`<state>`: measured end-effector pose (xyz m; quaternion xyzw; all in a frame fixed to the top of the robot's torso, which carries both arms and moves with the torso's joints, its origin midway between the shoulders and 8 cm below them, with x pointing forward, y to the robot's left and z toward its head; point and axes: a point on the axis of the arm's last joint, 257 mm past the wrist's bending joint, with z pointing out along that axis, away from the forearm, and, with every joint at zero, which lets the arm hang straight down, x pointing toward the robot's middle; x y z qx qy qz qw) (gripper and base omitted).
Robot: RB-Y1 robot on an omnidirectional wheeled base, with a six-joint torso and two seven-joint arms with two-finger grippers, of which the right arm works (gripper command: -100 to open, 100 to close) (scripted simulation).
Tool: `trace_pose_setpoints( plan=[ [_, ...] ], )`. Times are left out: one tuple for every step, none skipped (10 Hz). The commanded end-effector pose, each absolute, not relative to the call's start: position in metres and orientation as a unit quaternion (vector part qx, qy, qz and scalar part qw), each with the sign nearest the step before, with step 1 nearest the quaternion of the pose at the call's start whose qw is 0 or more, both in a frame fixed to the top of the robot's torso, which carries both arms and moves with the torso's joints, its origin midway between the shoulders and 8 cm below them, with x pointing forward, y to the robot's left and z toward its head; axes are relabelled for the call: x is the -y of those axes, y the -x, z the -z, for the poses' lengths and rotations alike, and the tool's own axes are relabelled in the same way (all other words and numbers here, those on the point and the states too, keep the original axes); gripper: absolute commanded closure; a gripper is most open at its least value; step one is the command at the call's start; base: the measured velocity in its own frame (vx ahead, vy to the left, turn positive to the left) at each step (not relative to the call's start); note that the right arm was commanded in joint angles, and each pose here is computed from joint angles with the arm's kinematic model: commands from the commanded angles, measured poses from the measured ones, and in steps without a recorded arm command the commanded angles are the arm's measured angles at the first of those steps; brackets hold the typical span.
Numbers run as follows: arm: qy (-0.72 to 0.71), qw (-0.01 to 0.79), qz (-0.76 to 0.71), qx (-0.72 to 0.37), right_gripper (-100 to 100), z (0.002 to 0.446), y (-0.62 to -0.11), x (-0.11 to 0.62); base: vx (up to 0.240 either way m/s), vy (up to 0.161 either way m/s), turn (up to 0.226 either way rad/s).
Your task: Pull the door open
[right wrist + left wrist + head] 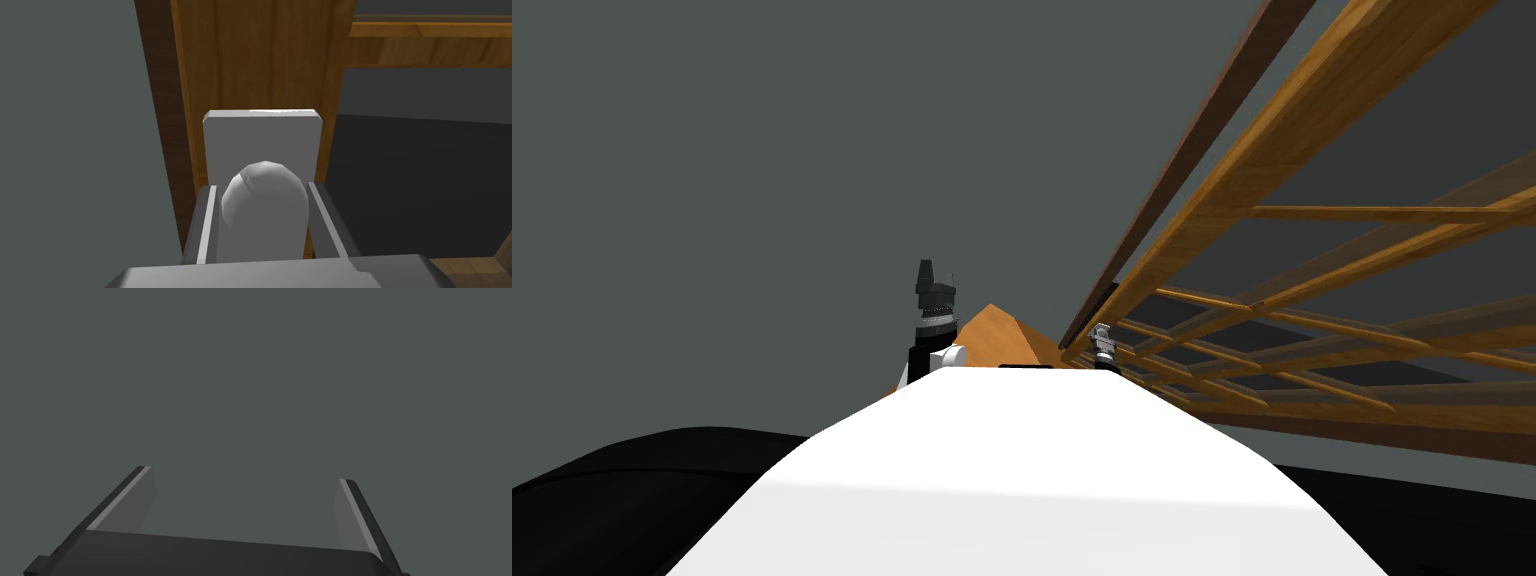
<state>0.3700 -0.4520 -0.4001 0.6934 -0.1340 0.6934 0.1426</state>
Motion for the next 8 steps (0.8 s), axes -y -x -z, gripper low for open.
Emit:
trace_pose_setpoints(
  plan=[
    [-0.696,0.128,-0.696,0.123,100,0.400,-0.371,0.442,-0.218,-0.005,0.077],
    [-0.697,0.121,-0.697,0.117,100,0.400,-0.371,0.438,-0.255,0.001,0.082],
    [-0.698,0.112,-0.699,0.110,100,0.400,-0.371,0.433,-0.281,-0.016,0.082],
    [-0.699,0.105,-0.699,0.104,100,0.400,-0.372,0.429,-0.286,-0.039,0.084],
    [-0.699,0.112,-0.698,0.108,100,0.401,-0.371,0.432,-0.127,-0.012,0.033],
    [-0.702,0.101,-0.698,0.099,100,0.403,-0.368,0.426,-0.151,-0.026,0.107],
    [-0.703,0.096,-0.699,0.094,100,0.402,-0.366,0.424,-0.227,-0.042,0.130],
    [-0.703,0.091,-0.700,0.089,100,0.402,-0.364,0.422,-0.224,-0.008,0.088]
  ],
)
